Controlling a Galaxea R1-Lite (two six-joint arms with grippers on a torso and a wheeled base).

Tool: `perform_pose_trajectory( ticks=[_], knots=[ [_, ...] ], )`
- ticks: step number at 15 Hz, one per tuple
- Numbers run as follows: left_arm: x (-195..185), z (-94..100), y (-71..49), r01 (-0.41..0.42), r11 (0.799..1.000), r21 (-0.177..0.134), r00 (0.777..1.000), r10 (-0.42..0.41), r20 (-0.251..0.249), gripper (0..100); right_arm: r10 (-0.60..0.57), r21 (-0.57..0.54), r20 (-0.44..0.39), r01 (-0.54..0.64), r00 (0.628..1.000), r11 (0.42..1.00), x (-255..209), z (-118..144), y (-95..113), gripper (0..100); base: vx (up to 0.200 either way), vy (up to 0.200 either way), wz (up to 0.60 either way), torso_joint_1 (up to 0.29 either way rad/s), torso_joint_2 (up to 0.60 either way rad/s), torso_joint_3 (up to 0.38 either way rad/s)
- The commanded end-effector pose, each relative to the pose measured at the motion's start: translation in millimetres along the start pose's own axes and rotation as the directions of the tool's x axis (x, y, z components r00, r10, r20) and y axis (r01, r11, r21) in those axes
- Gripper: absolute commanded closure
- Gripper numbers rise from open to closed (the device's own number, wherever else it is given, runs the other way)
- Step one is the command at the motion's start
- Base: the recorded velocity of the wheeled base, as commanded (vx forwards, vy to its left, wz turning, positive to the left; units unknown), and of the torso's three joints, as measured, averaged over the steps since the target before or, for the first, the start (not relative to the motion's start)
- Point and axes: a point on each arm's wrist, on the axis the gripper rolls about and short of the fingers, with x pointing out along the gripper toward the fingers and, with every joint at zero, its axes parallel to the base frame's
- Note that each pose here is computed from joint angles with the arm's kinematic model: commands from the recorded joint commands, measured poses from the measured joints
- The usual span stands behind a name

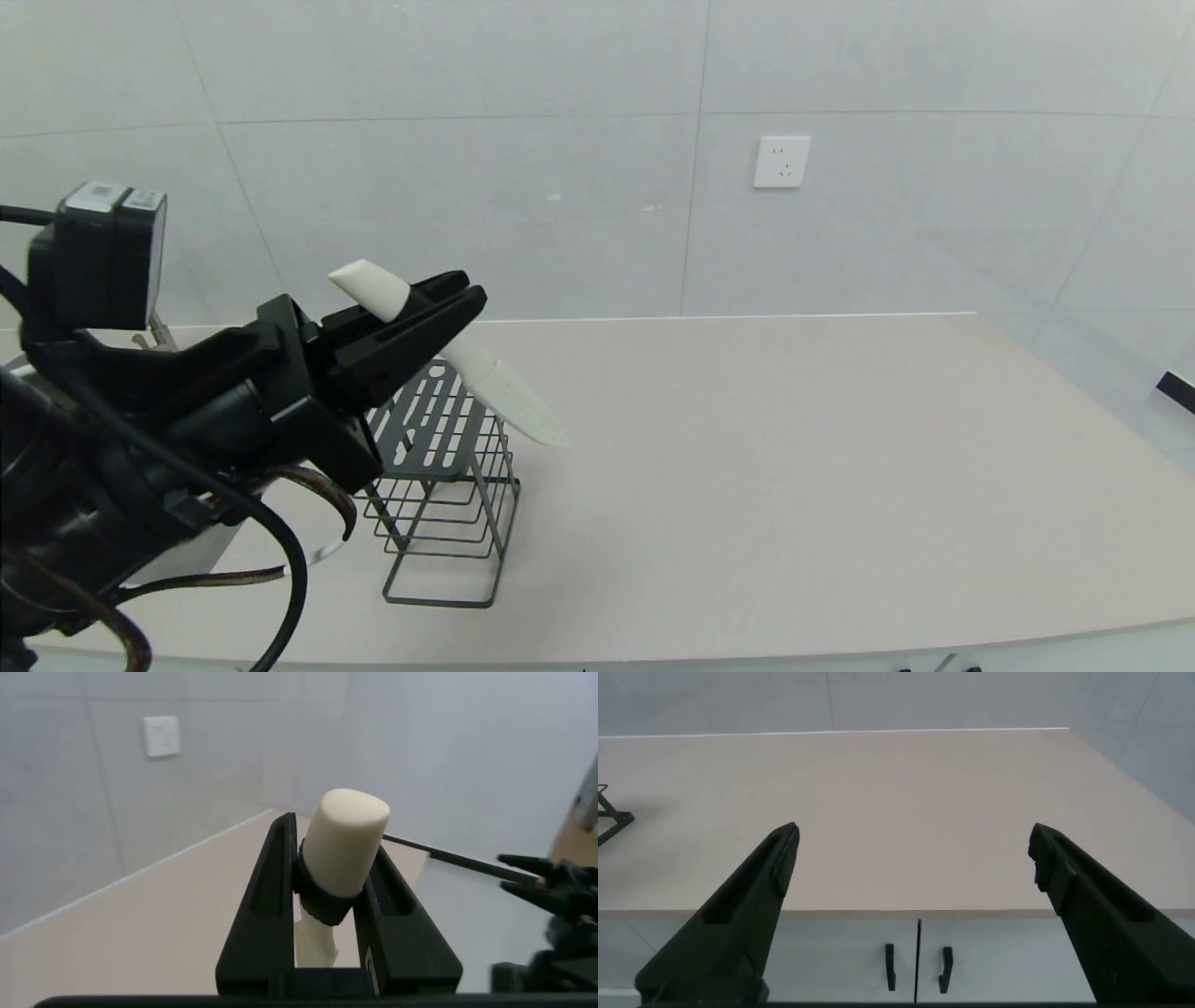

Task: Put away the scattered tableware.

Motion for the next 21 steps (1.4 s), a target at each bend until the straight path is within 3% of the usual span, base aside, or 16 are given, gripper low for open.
perform_pose_trajectory(
  ticks=[1,3,6,11,13,14,15,21],
  knots=[
    [-4.6,4.6,5.1,-0.03,0.999,0.016,0.999,0.03,0.014,100,0.0,0.001,-0.005,0.0,1.0,1.0,0.4,0.1,0.0,0,0.0,0.0,0.0,0.0,0.0,0.0],
    [-3.3,6.7,6.4,-0.036,0.999,0.033,0.999,0.035,0.022,100,0.0,0.001,-0.005,0.0,1.0,1.0,0.4,0.1,0.0,0,0.0,0.0,0.0,0.0,0.0,0.0],
    [-4.3,11.2,24.3,-0.117,0.983,0.143,0.993,0.116,0.014,100,0.0,0.001,-0.005,0.0,1.0,1.0,0.4,0.1,0.0,0,0.0,0.0,0.0,0.0,0.0,0.0],
    [-2.6,8.7,31.7,-0.137,0.962,0.237,0.989,0.144,-0.015,100,0.0,0.001,-0.005,0.0,1.0,1.0,0.4,0.1,0.0,0,0.0,0.0,0.0,0.0,0.0,0.0],
    [4.1,5.2,41.7,-0.154,0.949,0.275,0.985,0.168,-0.028,100,0.0,0.001,-0.005,0.0,1.0,1.0,0.4,0.1,0.0,0,0.0,0.0,0.0,0.0,0.0,0.0],
    [5.0,4.9,50.8,-0.179,0.934,0.309,0.98,0.198,-0.033,100,0.0,0.001,-0.005,0.0,1.0,1.0,0.4,0.1,0.0,0,0.0,0.0,0.0,0.0,0.0,0.0],
    [4.4,5.1,51.6,-0.179,0.929,0.325,0.979,0.202,-0.037,100,0.0,0.001,-0.006,0.0,1.0,1.0,0.4,-0.1,0.0,0,0.0,0.0,0.0,0.0,0.0,0.0],
    [-8.5,13.5,39.2,-0.158,0.942,0.297,0.973,0.2,-0.117,100,0.0,0.001,-0.006,0.0,1.0,1.0,0.4,-0.1,0.0,0,0.0,0.0,0.0,0.0,0.0,0.0]
  ],
)
